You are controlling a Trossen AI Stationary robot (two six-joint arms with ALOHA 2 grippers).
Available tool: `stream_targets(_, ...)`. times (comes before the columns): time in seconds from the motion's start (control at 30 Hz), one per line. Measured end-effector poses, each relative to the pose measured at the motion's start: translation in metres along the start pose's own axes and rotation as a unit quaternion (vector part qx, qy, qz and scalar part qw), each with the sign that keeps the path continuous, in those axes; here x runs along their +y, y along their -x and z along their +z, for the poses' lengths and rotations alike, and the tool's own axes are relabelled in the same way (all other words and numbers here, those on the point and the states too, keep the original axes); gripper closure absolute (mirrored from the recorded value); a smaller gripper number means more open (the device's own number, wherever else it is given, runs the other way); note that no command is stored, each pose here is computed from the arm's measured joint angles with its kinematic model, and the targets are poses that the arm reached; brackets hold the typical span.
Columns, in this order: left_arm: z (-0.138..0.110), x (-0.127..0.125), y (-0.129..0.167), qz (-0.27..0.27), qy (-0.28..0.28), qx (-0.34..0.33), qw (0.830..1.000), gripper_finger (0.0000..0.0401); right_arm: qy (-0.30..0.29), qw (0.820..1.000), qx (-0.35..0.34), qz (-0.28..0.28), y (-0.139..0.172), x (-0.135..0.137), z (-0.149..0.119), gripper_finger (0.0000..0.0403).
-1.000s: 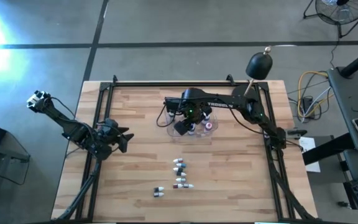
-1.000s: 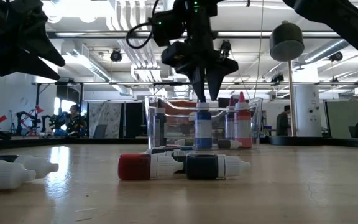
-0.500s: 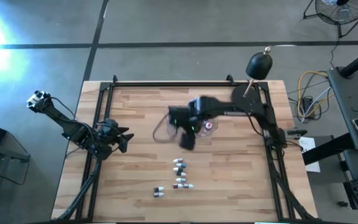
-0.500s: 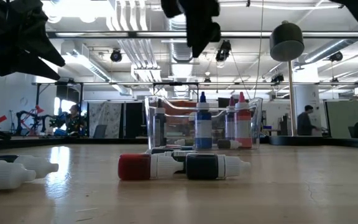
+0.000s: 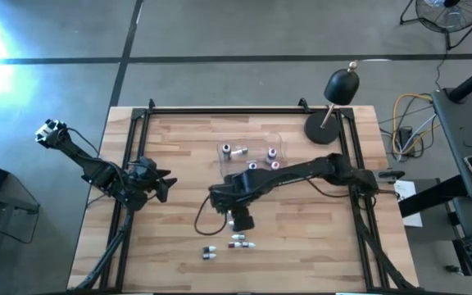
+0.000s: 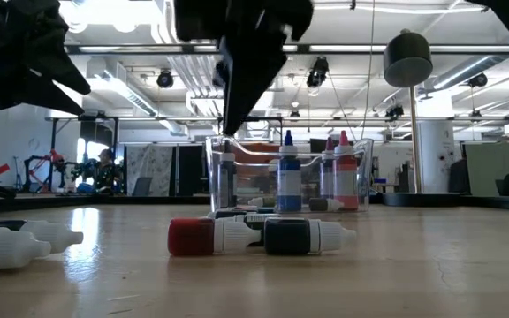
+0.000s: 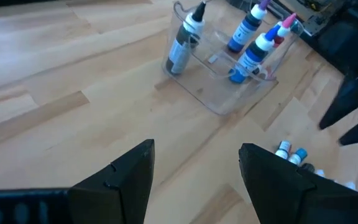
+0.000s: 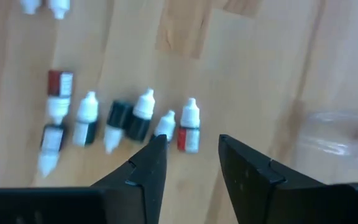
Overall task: Pick & Place food coloring
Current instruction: Put the small orange food coloring bottle into the transparent bin
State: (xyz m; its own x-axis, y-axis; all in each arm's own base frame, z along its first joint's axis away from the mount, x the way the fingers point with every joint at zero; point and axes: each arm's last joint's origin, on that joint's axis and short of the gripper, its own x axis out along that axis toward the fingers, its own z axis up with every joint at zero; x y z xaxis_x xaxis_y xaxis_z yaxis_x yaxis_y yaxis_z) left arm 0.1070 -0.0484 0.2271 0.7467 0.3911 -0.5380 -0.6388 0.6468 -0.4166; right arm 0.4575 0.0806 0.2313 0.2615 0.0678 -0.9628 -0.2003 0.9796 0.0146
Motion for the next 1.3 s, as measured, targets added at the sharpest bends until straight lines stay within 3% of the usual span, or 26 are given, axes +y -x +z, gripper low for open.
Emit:
stream_targets(0.33, -0.001, 0.0, 0.0, -0.002, 0.0, 0.009, 1.0, 0.0192, -0.063, 0.997, 0.034, -0.016, -0.056, 0.003, -0.006, 0.0274)
stream_targets(0.57, -0.001, 0.0, 0.0, -0.001, -0.003, 0.009, 1.0, 0.0192, -0.069, 0.996, 0.028, -0.054, -0.065, 0.001, -0.008, 0.0276)
stream_targets(1.1, -0.001, 0.0, 0.0, -0.001, -0.003, 0.009, 1.0, 0.0192, -0.069, 0.997, 0.009, -0.035, -0.087, 0.001, -0.015, 0.0267)
stream_targets(1.3, -0.001, 0.0, 0.0, -0.001, -0.004, 0.009, 1.0, 0.0192, -0.069, 0.997, 0.011, -0.035, -0.09, 0.001, -0.018, 0.0297)
